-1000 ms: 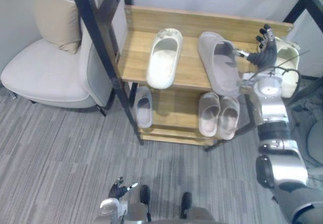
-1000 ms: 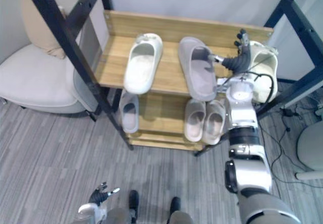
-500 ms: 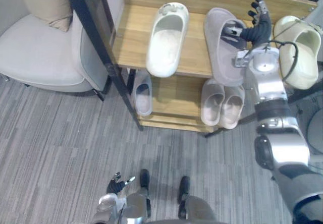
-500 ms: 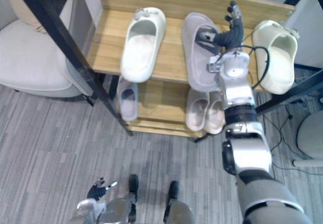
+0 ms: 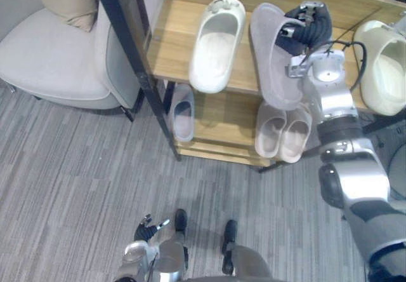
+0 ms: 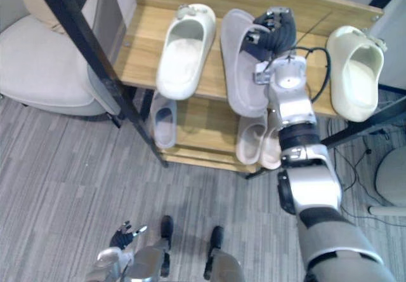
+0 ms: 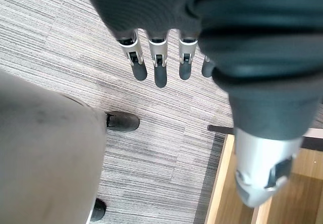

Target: Organize the slippers on the shoe rack

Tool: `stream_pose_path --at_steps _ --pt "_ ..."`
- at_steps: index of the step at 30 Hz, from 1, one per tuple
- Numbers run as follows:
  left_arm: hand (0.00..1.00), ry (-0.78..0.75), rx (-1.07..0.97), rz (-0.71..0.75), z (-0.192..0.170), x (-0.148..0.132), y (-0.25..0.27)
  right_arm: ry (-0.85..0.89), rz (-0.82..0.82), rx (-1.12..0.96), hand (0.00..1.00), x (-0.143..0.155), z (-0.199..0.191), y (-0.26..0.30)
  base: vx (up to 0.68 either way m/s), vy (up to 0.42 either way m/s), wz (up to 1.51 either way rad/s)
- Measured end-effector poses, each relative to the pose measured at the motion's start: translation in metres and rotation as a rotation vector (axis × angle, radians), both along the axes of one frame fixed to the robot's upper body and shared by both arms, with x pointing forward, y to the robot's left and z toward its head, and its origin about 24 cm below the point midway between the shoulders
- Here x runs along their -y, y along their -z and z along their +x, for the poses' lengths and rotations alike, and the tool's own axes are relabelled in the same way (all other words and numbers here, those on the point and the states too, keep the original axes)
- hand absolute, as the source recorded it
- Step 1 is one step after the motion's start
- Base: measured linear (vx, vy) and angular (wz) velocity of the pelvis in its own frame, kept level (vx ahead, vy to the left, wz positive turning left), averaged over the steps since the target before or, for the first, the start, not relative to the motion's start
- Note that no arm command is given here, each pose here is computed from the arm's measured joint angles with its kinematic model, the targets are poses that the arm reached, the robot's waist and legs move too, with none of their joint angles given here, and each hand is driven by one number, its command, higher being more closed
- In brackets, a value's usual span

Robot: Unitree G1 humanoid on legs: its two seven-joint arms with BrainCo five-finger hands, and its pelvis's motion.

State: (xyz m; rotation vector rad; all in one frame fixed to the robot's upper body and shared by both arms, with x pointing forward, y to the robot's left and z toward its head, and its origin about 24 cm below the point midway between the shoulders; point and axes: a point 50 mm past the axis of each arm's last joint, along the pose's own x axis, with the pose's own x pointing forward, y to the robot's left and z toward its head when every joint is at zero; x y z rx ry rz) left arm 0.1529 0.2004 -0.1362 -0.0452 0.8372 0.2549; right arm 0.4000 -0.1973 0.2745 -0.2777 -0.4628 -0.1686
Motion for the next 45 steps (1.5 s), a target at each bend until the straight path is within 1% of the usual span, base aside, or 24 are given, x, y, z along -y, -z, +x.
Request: stream_pose_path --at_steps 7,12,14,19,21,25,28,34,40,42,44,45 --pt "0.0 0.004 -0.005 0.001 -0.001 0.0 0.001 -0.028 -0.022 0.026 1.0 0.002 -0.017 0.026 -0.01 0.003 -0.01" --pt "0.0 0.004 -0.014 0.004 -0.004 -0.001 0.002 -0.058 -0.029 0.059 1.0 0.001 -0.039 0.045 -0.03 0.008 -0.01" --pt "0.0 0.011 -0.022 0.01 -0.007 -0.003 0.002 -0.074 0.019 0.079 1.0 -0.001 -0.052 0.057 0.0 0.0 0.0" --pt "0.0 0.047 -0.047 0.028 -0.011 -0.003 0.005 -0.1 0.031 0.057 1.0 -0.002 -0.066 0.079 0.0 0.001 0.0" --pt "0.0 0.058 -0.054 0.03 -0.013 -0.003 0.005 -0.138 0.054 0.069 1.0 -0.006 -0.075 0.082 0.0 0.001 0.02" --pt "0.0 0.087 -0.071 0.035 -0.017 -0.002 0.007 -0.235 0.057 0.168 1.0 -0.021 -0.098 0.074 -0.01 0.002 0.0" --pt "0.0 0.086 -0.092 0.034 -0.022 -0.002 0.01 -0.287 0.037 0.179 1.0 -0.028 -0.108 0.077 0.0 0.0 0.0" --pt "0.0 0.114 -0.122 0.046 -0.03 -0.001 0.013 -0.463 -0.007 0.124 1.0 -0.057 -0.129 0.097 -0.03 0.006 -0.01" --pt "0.0 0.152 -0.127 0.059 -0.031 0.001 0.013 -0.643 -0.009 -0.044 1.0 -0.085 -0.146 0.138 0.0 0.003 0.05" --pt "0.0 0.158 -0.106 0.068 -0.025 -0.001 0.011 -0.673 -0.014 -0.066 1.0 -0.091 -0.149 0.144 -0.06 0.008 0.27" --pt "0.0 0.175 -0.04 0.073 -0.001 0.002 0.002 -0.696 -0.035 -0.057 1.0 -0.096 -0.146 0.14 -0.13 -0.006 0.33" --pt "0.0 0.181 -0.027 0.073 0.004 0.003 0.001 -0.7 -0.044 -0.052 1.0 -0.097 -0.146 0.138 -0.17 0.001 0.28"
